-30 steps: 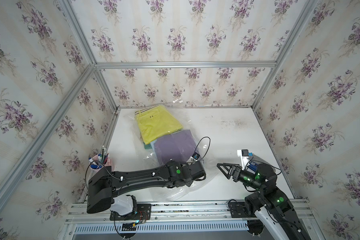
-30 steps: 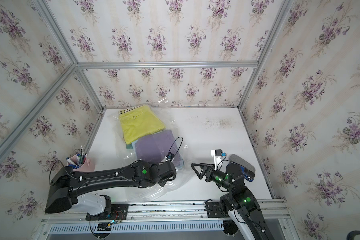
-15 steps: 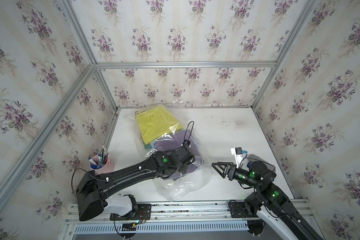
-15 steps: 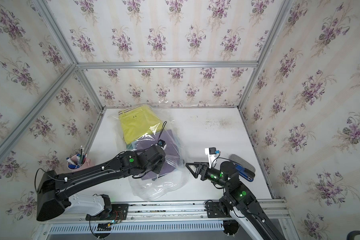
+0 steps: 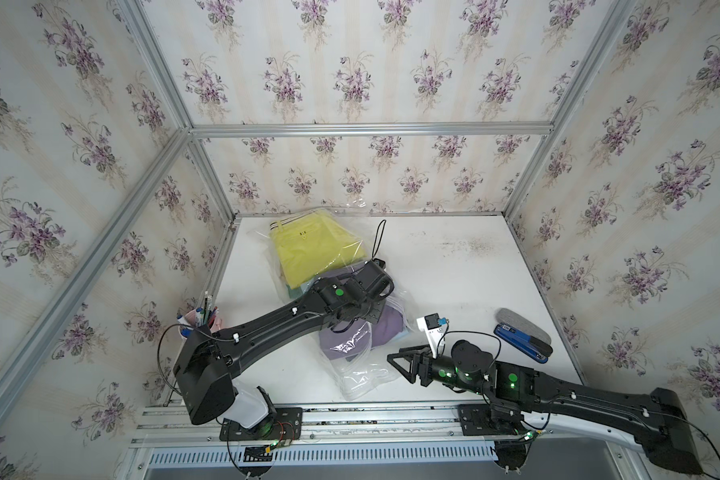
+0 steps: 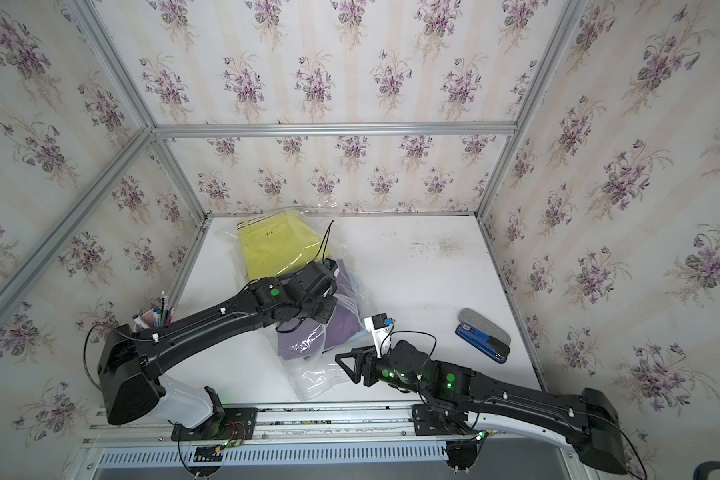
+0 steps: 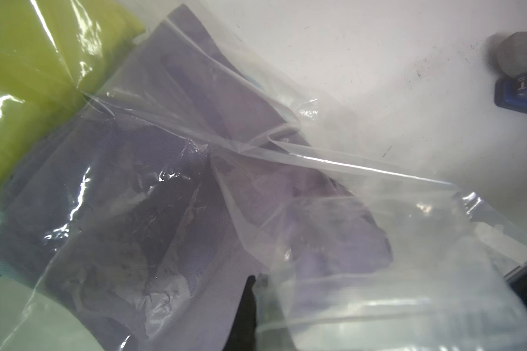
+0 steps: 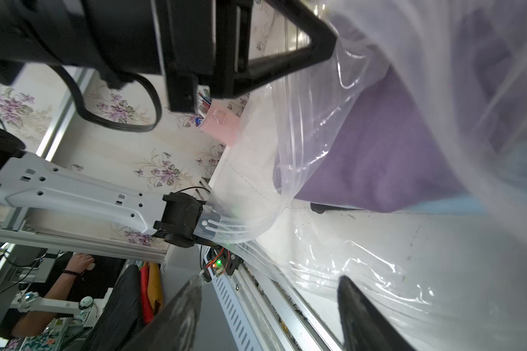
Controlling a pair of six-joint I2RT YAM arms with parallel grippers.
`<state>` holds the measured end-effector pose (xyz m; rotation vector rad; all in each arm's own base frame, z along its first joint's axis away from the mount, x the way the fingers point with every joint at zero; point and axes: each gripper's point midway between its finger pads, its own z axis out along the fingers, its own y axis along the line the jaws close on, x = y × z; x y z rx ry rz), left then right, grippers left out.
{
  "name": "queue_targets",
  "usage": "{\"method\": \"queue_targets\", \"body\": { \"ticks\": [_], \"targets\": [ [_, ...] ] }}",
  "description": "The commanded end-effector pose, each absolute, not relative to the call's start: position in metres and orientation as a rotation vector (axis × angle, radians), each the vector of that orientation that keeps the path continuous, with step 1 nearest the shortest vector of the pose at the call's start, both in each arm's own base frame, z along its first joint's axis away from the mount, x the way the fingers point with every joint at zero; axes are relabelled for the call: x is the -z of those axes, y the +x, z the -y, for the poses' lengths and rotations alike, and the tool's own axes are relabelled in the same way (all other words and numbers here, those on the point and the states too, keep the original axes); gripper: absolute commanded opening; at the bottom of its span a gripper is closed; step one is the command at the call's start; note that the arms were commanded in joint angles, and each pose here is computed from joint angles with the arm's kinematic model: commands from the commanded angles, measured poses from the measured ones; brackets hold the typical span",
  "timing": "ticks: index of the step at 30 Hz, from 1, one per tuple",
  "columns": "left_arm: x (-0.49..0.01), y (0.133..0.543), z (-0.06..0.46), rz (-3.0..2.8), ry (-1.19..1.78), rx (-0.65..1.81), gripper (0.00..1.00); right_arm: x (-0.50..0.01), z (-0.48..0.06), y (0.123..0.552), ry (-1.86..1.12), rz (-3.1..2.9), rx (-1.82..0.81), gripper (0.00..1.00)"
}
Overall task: Take the trousers out of the vacuum bag
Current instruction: Take out the trousers from the vacuum bag.
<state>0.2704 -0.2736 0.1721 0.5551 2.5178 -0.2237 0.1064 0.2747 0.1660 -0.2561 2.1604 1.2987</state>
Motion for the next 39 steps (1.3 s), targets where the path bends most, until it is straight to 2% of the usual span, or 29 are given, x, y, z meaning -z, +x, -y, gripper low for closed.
{"method": "queue_targets", "body": {
  "ticks": [1,6,9,20,39],
  "targets": [
    [-0.178,0.276,0.277,-2.497,0.575,0.231,0.00,-0.171,-0.273,0.124,-0.017,-2.082,-1.307,0.70],
    [-0.185,0.278,0.280,-2.484,0.571,0.244,0.00,-0.149,-0.268,0.130,0.115,-2.102,-1.272,0.67],
    [-0.183,0.279,0.280,-2.485,0.574,0.236,0.00,-0.143,-0.271,0.133,0.177,-2.086,-1.303,0.62],
    [-0.177,0.273,0.277,-2.505,0.562,0.249,0.00,-0.129,-0.281,0.145,0.278,-2.078,-1.270,0.51],
    [-0.180,0.266,0.275,-2.498,0.544,0.285,0.00,-0.103,-0.298,0.170,0.343,-2.127,-1.270,0.52]
  ]
}}
